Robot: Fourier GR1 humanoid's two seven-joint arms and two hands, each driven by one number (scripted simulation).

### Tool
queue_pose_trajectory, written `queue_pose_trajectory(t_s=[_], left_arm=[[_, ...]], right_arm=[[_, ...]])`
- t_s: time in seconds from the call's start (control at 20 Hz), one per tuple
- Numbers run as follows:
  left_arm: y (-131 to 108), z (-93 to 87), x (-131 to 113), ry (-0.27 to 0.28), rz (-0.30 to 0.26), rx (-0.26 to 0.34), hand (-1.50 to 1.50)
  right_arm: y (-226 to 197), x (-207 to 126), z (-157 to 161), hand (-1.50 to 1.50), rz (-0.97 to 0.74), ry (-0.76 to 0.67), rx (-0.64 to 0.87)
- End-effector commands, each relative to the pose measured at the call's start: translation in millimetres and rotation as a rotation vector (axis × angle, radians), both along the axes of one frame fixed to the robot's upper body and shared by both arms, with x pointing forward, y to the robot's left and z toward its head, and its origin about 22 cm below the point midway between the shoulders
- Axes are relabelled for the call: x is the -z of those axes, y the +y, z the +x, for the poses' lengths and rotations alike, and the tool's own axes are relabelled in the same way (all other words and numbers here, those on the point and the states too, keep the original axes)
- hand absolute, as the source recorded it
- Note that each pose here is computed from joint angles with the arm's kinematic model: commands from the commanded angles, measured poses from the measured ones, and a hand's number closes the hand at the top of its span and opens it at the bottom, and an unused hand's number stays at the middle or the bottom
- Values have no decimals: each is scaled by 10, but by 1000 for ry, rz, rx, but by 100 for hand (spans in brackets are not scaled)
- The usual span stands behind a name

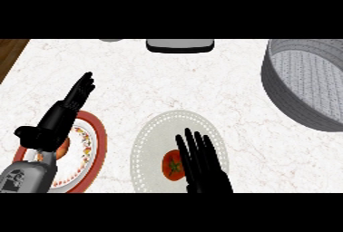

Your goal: Pick the tomato from the placemat and place it in the basket

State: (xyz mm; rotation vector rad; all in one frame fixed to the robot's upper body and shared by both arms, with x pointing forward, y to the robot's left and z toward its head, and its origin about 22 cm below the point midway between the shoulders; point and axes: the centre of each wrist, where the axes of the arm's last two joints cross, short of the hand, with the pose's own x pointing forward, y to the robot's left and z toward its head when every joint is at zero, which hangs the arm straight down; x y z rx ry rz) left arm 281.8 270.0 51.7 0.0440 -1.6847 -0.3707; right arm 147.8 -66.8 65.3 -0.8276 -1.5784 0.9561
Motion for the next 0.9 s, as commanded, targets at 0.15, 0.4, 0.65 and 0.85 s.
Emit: queue_pose_trajectory(t_s=[0.15, 0.4, 0.65, 0.85], left_arm=[[-126, -15, -100, -10, 1, 1, 0], [-124, 24, -152, 9, -6, 3, 0], [-44, 7, -201, -15, 12, 0, 0], [-56, 50, -136, -1, 18, 2, 0]], right_arm=[[49, 293, -29, -150, -4, 34, 3], [249, -75, -172, -150, -57, 57, 33], [262, 330, 34, -150, -78, 79, 23], [319, 236, 188, -150, -86, 75, 37]])
